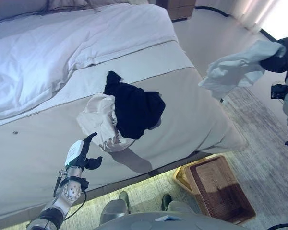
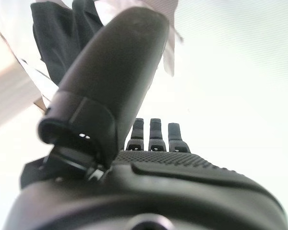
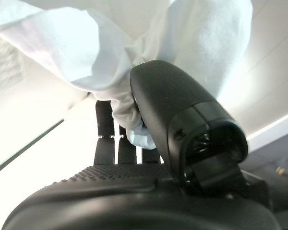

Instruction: Pick up the clothes from the bed and place them into the basket

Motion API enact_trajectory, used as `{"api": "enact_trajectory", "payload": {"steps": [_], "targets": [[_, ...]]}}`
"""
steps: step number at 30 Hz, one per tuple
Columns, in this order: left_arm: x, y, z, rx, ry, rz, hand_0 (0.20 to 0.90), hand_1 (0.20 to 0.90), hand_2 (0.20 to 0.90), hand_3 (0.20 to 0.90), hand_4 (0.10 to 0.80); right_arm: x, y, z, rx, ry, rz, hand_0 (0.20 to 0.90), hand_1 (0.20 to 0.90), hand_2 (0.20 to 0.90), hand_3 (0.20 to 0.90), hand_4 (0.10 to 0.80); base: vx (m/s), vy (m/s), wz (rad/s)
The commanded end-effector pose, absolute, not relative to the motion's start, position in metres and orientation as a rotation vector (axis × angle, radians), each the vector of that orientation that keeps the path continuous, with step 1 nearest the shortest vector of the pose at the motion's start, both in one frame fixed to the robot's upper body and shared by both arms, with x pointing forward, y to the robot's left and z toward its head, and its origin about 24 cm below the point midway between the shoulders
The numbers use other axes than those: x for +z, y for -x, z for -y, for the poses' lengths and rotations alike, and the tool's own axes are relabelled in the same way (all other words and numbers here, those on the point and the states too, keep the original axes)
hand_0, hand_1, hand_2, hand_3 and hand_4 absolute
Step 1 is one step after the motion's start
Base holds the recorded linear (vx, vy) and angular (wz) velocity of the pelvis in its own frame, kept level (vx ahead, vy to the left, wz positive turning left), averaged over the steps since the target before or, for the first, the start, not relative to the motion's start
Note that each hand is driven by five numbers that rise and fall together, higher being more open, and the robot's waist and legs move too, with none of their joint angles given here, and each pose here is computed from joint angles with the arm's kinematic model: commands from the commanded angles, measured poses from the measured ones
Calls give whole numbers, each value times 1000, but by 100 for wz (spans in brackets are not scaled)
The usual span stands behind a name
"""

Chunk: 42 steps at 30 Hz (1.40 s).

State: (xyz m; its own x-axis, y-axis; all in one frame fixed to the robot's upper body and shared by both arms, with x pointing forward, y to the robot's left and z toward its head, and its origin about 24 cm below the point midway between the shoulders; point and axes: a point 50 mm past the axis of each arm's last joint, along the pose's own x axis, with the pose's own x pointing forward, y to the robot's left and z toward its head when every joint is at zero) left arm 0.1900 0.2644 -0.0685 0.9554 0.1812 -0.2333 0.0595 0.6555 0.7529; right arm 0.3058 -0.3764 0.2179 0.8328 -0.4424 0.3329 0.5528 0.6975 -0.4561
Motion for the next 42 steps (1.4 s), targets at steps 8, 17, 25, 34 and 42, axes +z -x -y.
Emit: {"api": "enact_trajectory", "payload": {"steps": [8,17,25,34,42], "targets": [[-63,-188,-281,114,-888,-264,900,900,900,900,800,262,-258,389,-661,689,470,300,300,300,200,100,-4,-12,-26],[-59,-191,-281,111,-908,-231,900,900,900,900,800,210,-239,404,-662,626,306,300,300,300,200,100,8,-21,-20],[-60,-193,-279,87,-915,-231,900,900,900,900,800,156,-226,413,-628,563,120,300,300,300,200,100,-6,-42,-9],[-57,-199,-274,69,-911,-218,900,900,900,900,800,109,-219,416,-612,511,-68,300,300,300,200,100,-2,-26,-2],[-56,-204,-269,51,-904,-207,900,900,900,900,800,68,-214,408,-595,491,-202,300,300,300,200,100,-2,-4,0]]}}
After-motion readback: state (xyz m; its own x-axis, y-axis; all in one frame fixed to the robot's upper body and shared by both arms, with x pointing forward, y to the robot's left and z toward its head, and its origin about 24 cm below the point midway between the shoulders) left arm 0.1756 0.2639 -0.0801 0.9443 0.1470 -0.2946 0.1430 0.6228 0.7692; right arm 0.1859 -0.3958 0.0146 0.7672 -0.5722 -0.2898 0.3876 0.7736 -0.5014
